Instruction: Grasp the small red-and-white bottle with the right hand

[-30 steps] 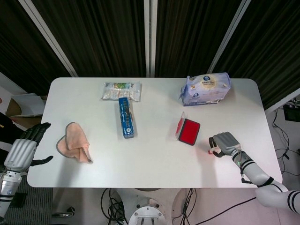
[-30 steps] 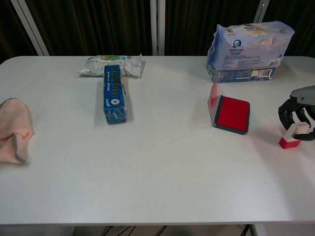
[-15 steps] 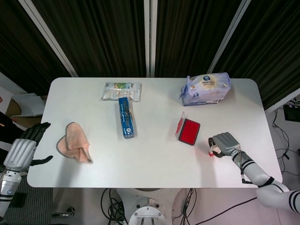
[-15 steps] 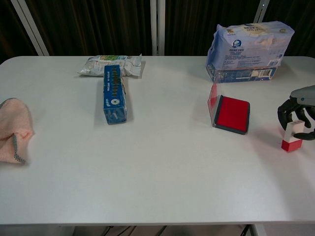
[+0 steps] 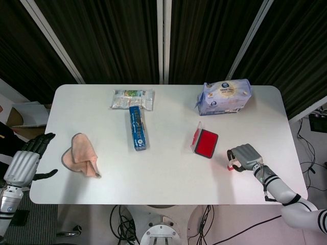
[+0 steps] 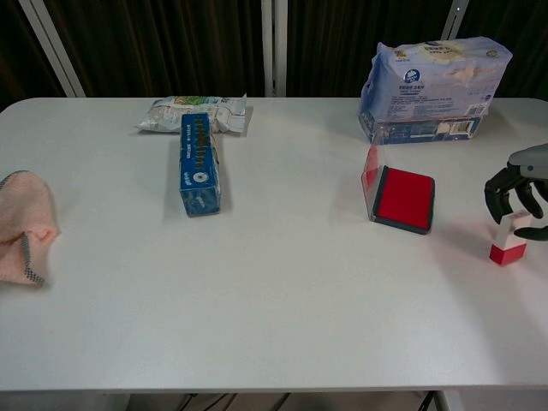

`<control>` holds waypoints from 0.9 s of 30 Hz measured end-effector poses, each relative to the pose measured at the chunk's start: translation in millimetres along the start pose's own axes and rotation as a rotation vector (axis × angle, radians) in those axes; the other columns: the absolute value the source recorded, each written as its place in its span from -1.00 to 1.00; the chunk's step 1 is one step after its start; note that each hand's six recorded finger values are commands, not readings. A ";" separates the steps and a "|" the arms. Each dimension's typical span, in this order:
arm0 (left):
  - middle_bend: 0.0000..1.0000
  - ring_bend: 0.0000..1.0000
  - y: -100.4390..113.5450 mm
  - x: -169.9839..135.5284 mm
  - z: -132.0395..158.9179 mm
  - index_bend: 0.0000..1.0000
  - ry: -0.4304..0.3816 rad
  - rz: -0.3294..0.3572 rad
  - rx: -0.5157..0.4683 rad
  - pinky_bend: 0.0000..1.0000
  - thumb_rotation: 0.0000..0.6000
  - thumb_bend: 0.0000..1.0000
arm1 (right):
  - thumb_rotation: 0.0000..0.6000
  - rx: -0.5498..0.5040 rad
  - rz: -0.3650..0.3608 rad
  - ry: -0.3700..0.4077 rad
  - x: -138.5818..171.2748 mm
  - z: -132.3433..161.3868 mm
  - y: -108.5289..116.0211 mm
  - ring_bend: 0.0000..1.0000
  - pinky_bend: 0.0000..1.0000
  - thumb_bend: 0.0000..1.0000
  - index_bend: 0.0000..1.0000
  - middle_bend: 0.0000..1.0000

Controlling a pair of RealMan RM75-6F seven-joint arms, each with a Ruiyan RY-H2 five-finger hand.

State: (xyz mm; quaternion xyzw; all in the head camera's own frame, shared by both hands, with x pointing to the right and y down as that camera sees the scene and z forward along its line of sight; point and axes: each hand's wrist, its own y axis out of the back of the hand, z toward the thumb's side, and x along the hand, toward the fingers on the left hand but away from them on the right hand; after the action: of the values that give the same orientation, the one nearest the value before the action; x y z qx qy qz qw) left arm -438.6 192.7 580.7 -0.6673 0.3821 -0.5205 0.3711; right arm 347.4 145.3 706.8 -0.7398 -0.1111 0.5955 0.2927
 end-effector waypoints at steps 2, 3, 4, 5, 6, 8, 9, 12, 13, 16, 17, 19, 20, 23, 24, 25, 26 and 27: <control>-0.82 -0.84 -0.1 0.2 0.1 -0.87 0.000 -0.001 0.000 -0.63 0.99 -0.95 | 1.00 0.002 0.004 0.001 1.2 0.2 -0.3 0.06 0.25 -0.47 -0.04 -0.11; -0.82 -0.84 -0.1 0.2 0.1 -0.87 0.000 0.000 0.000 -0.63 0.99 -0.95 | 1.00 0.003 0.005 0.001 1.7 0.3 -0.3 0.06 0.25 -0.47 -0.04 -0.11; -0.82 -0.85 -0.1 0.3 0.0 -0.87 0.000 0.000 0.000 -0.63 0.99 -0.95 | 1.00 0.003 0.006 0.001 2.1 0.2 -0.5 0.06 0.25 -0.47 -0.04 -0.11; -0.82 -0.85 0.0 0.3 0.0 -0.87 0.000 0.000 0.000 -0.63 0.99 -0.95 | 1.00 0.004 0.007 -0.001 2.7 -0.3 -0.7 0.06 0.25 -0.47 -0.04 -0.11; -0.82 -0.84 0.0 0.3 0.0 -0.87 0.000 0.000 0.000 -0.63 0.99 -0.95 | 1.00 0.004 0.007 -0.002 3.0 -0.7 -0.7 0.06 0.25 -0.47 -0.04 -0.11; -0.82 -0.84 -0.1 0.2 -0.1 -0.87 0.000 0.000 0.000 -0.63 0.99 -0.95 | 1.00 0.003 0.007 -0.004 3.6 -1.3 -0.4 0.06 0.25 -0.47 -0.04 -0.11; -0.82 -0.84 -0.1 0.3 0.0 -0.87 0.000 0.000 0.000 -0.63 0.99 -0.95 | 1.00 0.003 0.006 -0.005 3.8 -1.4 -0.3 0.06 0.25 -0.48 -0.04 -0.11; -0.82 -0.85 0.0 0.0 0.1 -0.87 0.000 0.002 0.000 -0.63 0.99 -0.95 | 1.00 0.002 0.004 -0.004 4.6 -1.2 0.2 0.06 0.25 -0.48 -0.04 -0.11; -0.82 -0.85 0.2 -0.2 0.0 -0.87 0.000 0.002 0.000 -0.63 0.99 -0.95 | 1.00 0.002 0.004 -0.003 5.0 -0.8 0.2 0.06 0.25 -0.48 -0.04 -0.11; -0.82 -0.84 0.6 -0.8 -0.5 -0.87 0.001 0.003 0.001 -0.63 0.99 -0.95 | 1.00 0.010 0.011 0.001 7.2 -0.3 0.0 0.04 0.25 -0.51 -0.07 -0.14; -0.82 -0.84 0.7 -0.9 -0.6 -0.87 0.002 0.003 0.001 -0.63 0.99 -0.95 | 1.00 0.015 0.017 0.003 8.5 -0.2 -0.1 0.04 0.25 -0.52 -0.08 -0.16; -0.82 -0.85 0.6 -1.0 -0.7 -0.87 0.002 0.003 0.001 -0.63 0.99 -0.95 | 1.00 0.022 0.021 0.006 10.5 0.1 0.2 0.04 0.25 -0.53 -0.09 -0.17; -0.82 -0.85 0.3 -0.9 -0.6 -0.87 0.001 0.002 0.000 -0.63 0.99 -0.95 | 1.00 0.024 0.021 0.007 11.6 0.5 0.3 0.04 0.25 -0.53 -0.10 -0.18; -0.82 -0.84 -0.4 -0.6 -0.1 -0.87 -0.001 0.002 -0.001 -0.63 0.99 -0.95 | 1.00 0.027 0.018 0.008 14.1 0.5 0.9 0.02 0.25 -0.53 -0.11 -0.20; -0.82 -0.84 -0.4 -0.5 0.0 -0.87 -0.001 0.002 -0.001 -0.63 0.98 -0.95 | 1.00 0.027 0.016 0.008 14.8 0.6 1.2 0.02 0.25 -0.53 -0.12 -0.20; -0.82 -0.84 -0.3 -0.6 0.1 -0.87 -0.001 0.002 -0.001 -0.63 0.99 -0.95 | 1.00 0.028 0.014 0.009 15.7 0.7 1.8 0.02 0.25 -0.53 -0.12 -0.21; -0.82 -0.85 -0.1 -0.7 0.0 -0.87 -0.001 0.003 0.000 -0.63 0.99 -0.95 | 1.00 0.030 0.009 0.010 17.2 1.1 3.0 0.02 0.25 -0.53 -0.12 -0.22; -0.82 -0.84 0.3 -0.8 -0.2 -0.87 -0.001 0.004 0.001 -0.63 0.99 -0.95 | 1.00 0.031 0.003 0.011 18.6 1.4 4.4 0.02 0.25 -0.53 -0.13 -0.22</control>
State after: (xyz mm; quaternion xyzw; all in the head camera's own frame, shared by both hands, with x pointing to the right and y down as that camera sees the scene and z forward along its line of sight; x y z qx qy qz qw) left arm -438.9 193.3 580.2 -0.6666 0.3832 -0.5196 0.3726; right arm 350.2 151.7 688.9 -0.7387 -0.0990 0.5934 0.3040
